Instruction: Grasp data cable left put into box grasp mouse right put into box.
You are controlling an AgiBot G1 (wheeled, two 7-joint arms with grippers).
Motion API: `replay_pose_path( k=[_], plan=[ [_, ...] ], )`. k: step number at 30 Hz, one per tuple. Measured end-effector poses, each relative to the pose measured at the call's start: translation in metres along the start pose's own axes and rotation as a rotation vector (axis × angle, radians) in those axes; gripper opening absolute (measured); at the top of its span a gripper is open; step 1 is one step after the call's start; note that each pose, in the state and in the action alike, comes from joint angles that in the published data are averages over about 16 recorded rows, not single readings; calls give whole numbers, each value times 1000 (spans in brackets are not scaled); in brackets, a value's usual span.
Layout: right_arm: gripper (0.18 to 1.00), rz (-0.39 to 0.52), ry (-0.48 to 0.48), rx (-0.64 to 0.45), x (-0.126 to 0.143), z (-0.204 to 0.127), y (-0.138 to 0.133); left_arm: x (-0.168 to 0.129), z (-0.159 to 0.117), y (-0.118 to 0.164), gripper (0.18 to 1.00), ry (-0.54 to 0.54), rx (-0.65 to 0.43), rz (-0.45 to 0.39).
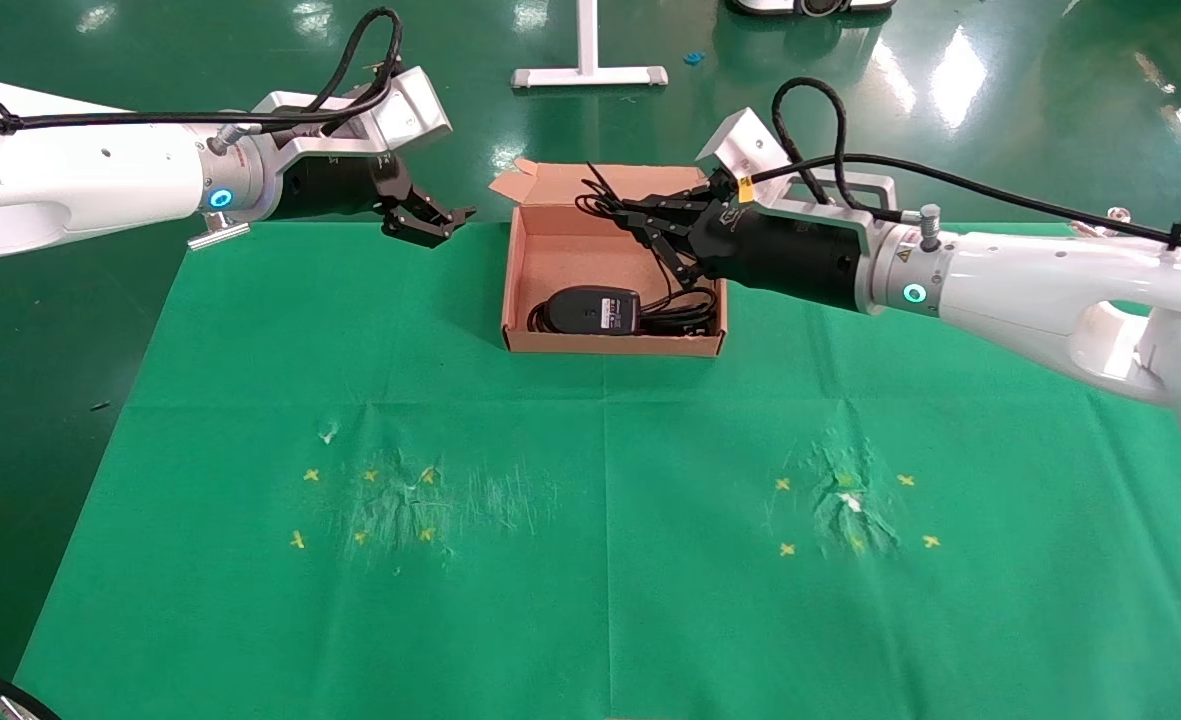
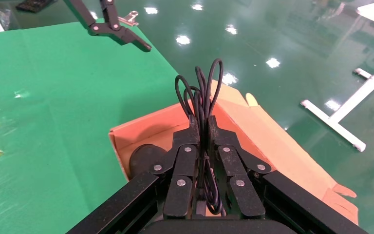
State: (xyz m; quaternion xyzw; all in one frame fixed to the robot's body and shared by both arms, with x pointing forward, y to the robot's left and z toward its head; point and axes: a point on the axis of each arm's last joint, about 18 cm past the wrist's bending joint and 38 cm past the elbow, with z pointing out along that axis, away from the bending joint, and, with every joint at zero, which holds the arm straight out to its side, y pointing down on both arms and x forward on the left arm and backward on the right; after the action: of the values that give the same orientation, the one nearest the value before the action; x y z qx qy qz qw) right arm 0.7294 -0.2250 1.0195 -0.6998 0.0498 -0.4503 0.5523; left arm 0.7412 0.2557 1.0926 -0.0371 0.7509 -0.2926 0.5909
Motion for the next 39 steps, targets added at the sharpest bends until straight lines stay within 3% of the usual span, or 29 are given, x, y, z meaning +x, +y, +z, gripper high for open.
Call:
replay_pose_path(
  k=[10, 16, 25, 39],
  plan=[
    [259, -2, -2, 4, 0, 0, -2, 0, 0, 0, 1001, 0, 0, 0],
    [332, -2, -5, 14, 0, -2, -4, 0, 0, 0, 1001, 0, 0, 0],
    [519, 22, -8, 63, 2, -21, -5, 0, 0, 0, 1001, 0, 1, 0],
    [827, 71, -47, 175, -5, -75, -10, 0, 0, 0, 1001, 0, 1, 0]
  ],
)
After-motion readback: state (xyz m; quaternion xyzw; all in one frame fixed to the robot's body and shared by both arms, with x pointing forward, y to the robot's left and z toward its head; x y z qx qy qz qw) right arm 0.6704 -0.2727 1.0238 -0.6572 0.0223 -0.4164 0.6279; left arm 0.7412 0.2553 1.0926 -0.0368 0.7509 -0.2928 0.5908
